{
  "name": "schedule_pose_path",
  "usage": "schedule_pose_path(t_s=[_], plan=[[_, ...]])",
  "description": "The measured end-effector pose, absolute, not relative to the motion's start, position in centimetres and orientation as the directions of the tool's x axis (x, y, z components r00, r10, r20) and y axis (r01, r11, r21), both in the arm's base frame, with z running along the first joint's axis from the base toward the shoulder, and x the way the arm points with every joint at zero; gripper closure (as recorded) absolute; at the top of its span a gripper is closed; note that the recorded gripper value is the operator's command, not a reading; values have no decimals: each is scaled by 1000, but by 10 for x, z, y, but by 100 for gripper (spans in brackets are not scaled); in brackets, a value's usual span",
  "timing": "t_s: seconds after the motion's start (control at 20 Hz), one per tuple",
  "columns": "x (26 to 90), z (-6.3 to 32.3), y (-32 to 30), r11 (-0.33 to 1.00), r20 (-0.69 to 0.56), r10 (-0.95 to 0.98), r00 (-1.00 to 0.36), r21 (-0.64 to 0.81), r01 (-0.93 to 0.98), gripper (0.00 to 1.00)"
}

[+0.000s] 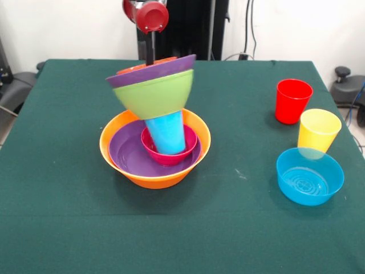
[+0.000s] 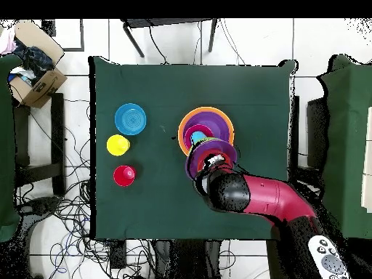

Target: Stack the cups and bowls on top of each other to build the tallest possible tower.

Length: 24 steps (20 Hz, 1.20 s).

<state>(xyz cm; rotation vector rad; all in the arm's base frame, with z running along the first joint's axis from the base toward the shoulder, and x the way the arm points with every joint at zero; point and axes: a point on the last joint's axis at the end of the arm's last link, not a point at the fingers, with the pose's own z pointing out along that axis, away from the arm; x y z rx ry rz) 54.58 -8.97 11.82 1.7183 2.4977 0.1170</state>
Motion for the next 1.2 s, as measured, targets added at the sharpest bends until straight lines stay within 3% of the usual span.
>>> schedule_pose_path(t_s=[1.2], plan=[[555, 134, -89, 368, -71, 930, -361, 151, 918, 100]])
